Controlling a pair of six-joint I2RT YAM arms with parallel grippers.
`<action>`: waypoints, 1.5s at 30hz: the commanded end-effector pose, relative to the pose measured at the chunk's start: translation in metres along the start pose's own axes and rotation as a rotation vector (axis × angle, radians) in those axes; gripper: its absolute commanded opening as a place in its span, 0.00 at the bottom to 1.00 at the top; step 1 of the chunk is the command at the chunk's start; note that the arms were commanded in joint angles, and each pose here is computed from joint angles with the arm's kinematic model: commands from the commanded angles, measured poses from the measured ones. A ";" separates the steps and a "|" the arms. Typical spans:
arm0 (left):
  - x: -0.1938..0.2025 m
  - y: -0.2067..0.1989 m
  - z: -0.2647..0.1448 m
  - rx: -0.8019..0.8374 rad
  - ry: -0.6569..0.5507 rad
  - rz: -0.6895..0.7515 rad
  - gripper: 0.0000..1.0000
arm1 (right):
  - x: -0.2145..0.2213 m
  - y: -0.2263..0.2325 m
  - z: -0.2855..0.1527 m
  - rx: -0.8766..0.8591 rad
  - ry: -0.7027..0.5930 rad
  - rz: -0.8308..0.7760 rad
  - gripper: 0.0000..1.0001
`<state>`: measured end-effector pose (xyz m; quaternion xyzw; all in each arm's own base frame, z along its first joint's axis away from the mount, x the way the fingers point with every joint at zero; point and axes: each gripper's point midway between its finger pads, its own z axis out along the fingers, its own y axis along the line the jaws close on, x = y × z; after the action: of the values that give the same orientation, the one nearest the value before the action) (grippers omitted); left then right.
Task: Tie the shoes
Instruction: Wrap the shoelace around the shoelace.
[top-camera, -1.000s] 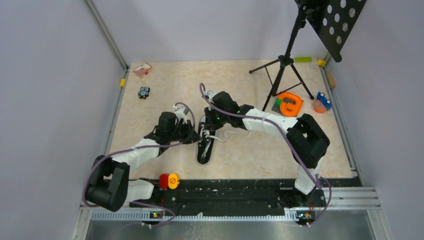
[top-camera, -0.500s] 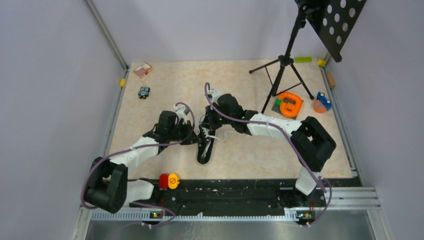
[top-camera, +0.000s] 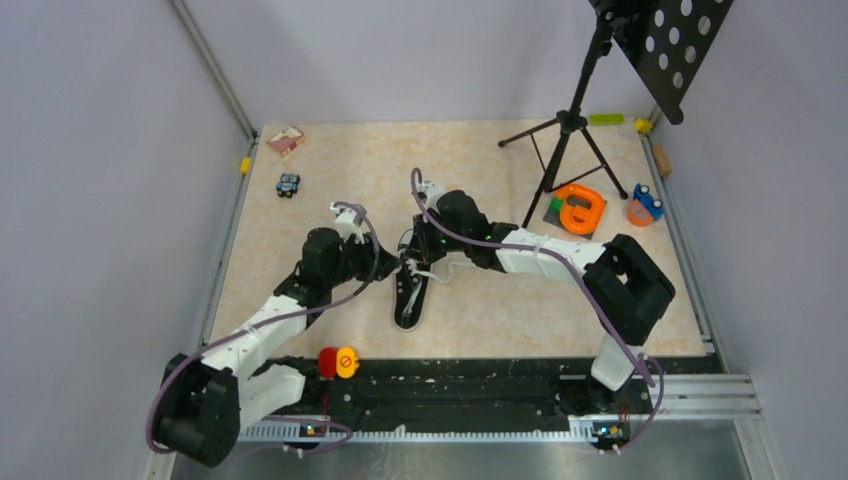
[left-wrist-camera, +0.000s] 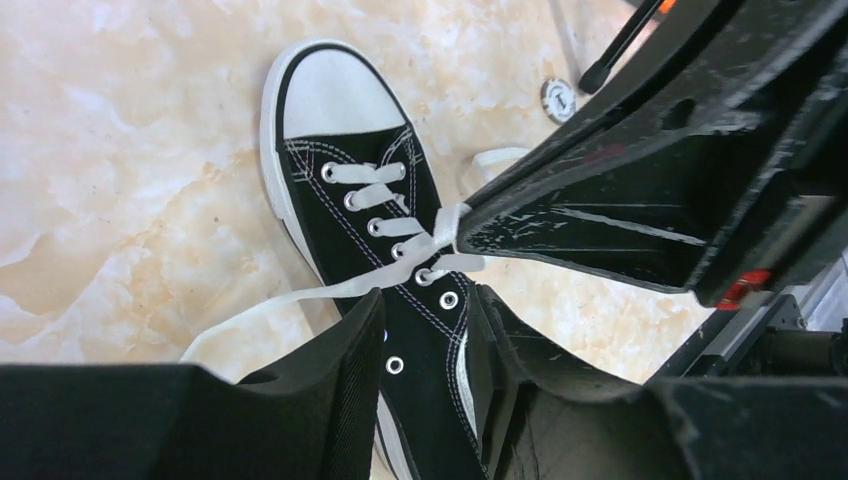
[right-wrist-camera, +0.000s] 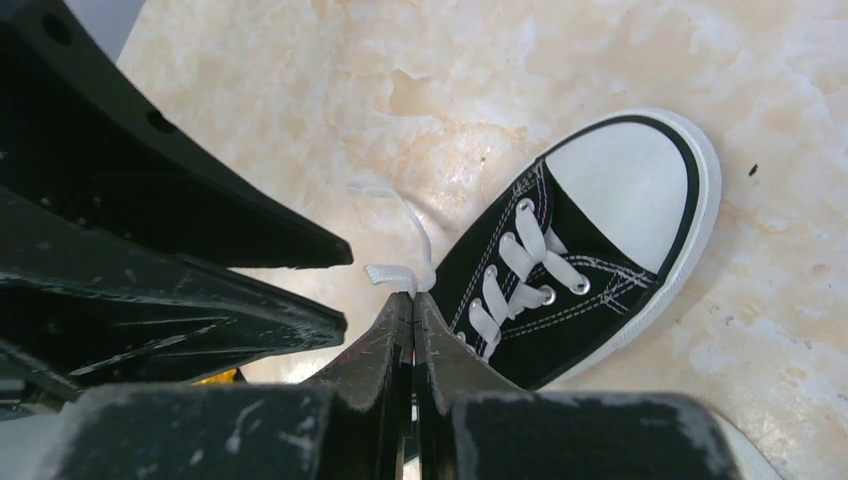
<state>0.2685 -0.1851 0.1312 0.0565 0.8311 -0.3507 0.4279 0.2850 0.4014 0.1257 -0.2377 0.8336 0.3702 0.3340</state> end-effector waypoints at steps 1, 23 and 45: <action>-0.002 0.000 0.012 0.007 -0.026 0.049 0.41 | -0.024 0.012 -0.014 -0.034 -0.077 -0.014 0.00; 0.017 0.015 0.047 -0.017 -0.035 0.104 0.17 | -0.025 0.014 -0.013 -0.039 -0.076 -0.010 0.00; 0.014 0.043 -0.027 -0.269 -0.118 0.131 0.00 | -0.023 0.016 -0.012 -0.063 -0.077 -0.005 0.00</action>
<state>0.2597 -0.1491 0.1126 0.0373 0.8321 -0.2385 0.4993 0.2812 0.4016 0.1234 -0.2377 0.8323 0.3776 0.3289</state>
